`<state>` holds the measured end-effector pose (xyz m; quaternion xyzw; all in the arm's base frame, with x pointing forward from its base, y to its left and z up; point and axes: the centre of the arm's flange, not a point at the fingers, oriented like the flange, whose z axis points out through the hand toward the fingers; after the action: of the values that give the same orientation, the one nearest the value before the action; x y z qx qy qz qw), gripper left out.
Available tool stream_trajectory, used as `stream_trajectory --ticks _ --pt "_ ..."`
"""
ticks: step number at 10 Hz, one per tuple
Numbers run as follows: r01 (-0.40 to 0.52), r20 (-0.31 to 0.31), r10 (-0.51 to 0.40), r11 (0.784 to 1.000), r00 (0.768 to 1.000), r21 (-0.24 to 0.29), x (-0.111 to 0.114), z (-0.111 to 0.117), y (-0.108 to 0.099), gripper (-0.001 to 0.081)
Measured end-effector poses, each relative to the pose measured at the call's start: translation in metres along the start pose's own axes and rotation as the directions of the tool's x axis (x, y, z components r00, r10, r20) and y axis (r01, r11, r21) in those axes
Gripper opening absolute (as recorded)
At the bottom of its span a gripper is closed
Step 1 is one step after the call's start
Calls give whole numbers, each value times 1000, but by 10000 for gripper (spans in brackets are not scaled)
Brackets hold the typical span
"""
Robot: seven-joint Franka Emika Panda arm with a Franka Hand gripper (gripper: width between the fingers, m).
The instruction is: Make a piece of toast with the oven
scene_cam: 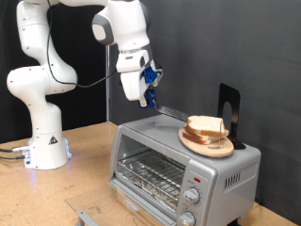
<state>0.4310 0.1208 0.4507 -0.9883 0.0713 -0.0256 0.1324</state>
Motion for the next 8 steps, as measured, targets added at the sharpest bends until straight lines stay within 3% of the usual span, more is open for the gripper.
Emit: stream_trajectory --ticks 8 --pt "-37 -26 37 999 999 11 16 -3 -2 410"
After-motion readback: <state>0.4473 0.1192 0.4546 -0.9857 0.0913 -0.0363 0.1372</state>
